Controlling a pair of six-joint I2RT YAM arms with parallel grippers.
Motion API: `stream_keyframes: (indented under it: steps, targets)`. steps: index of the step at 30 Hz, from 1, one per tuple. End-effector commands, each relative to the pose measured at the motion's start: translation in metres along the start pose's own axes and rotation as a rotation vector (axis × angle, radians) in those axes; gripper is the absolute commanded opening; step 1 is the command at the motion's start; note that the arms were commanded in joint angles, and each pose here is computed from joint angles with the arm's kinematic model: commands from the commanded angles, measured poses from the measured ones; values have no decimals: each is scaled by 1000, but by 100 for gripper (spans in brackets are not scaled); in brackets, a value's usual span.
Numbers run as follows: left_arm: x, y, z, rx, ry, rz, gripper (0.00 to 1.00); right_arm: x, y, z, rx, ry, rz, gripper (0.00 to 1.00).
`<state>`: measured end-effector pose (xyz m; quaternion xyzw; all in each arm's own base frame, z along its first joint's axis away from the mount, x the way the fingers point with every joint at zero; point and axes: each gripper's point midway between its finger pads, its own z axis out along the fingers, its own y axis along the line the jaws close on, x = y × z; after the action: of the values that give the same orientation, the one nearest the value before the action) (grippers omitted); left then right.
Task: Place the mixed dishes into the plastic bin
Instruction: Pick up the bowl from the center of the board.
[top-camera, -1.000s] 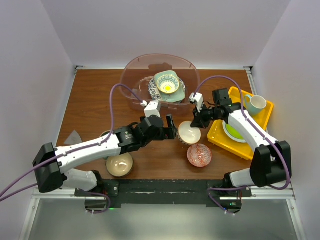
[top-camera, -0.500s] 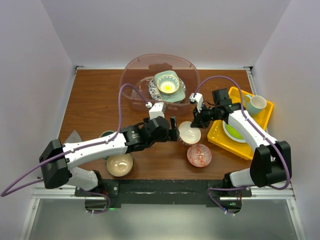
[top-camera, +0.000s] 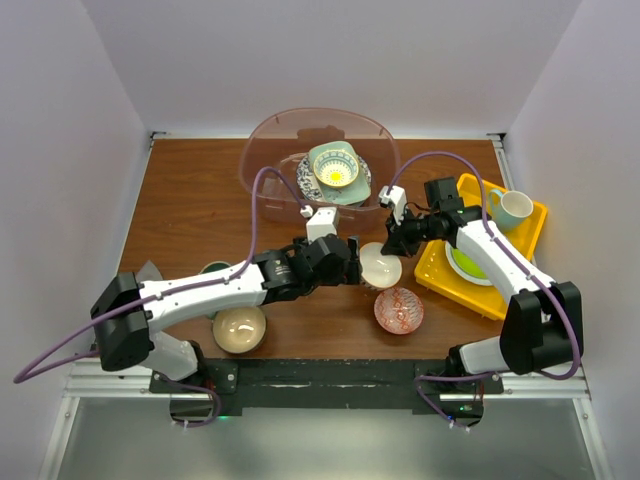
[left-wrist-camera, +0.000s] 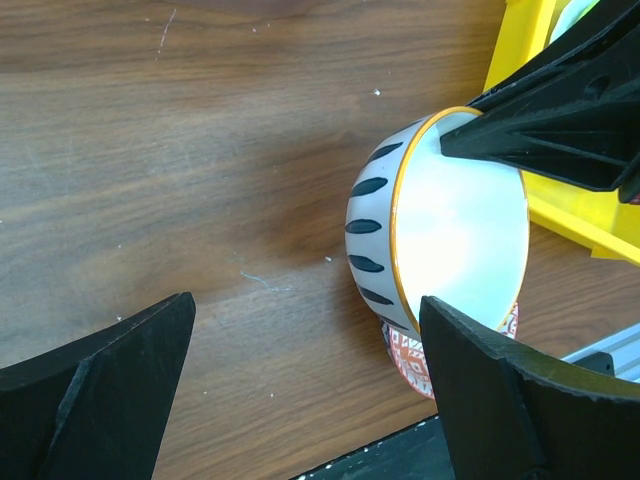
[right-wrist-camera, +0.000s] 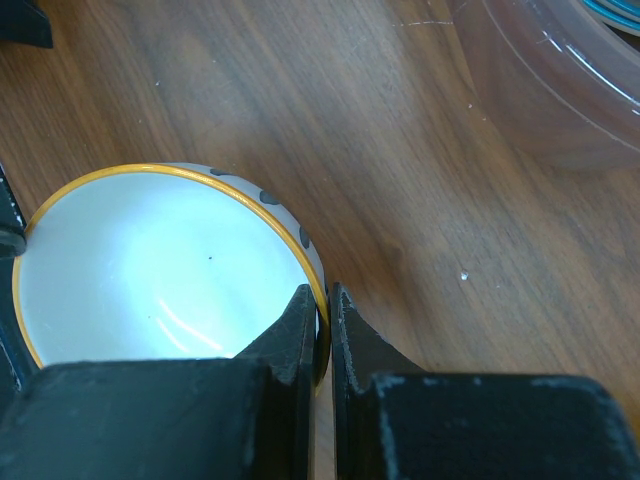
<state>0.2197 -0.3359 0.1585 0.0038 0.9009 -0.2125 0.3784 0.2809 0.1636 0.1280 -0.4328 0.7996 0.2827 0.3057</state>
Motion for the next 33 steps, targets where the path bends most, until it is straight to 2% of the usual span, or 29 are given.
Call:
stream_keyframes:
  steps: [1, 14, 16, 17, 21, 24, 25, 27, 28, 30, 33]
  targets:
    - [-14, -14, -2, 9, -39, -14, 99, -18, 2, -6, 1, -61, -25, 0]
    - [-11, -29, 12, 11, -29, 7, 99, -18, 4, -6, -4, -63, -26, 0]
    - [-13, -32, 14, 7, -30, 8, 91, -18, 4, -6, -4, -63, -27, 0]
    - [-10, -29, 19, -15, -23, 20, 83, -19, 3, -7, -1, -65, -30, 0]
    - [1, -16, 28, -102, 15, 67, 65, -19, 5, -6, -8, -66, -29, 0]
    - [5, -12, 32, -129, 25, 102, 48, -19, 5, -7, -9, -67, -32, 0]
    - [4, -12, 33, -131, 23, 105, 33, -20, 6, -7, -13, -71, -31, 0]
    - [5, -10, 34, -141, 20, 115, 20, -21, 7, -8, -16, -72, -35, 0]
    - [4, -10, 34, -142, 18, 118, 9, -21, 8, -8, -23, -74, -37, 0]
    - [1, -9, 32, -149, 6, 122, 0, -21, 11, -9, -37, -74, -47, 0]
    - [-6, -8, 28, -153, -16, 123, 0, -21, 17, -10, -71, -75, -64, 0]
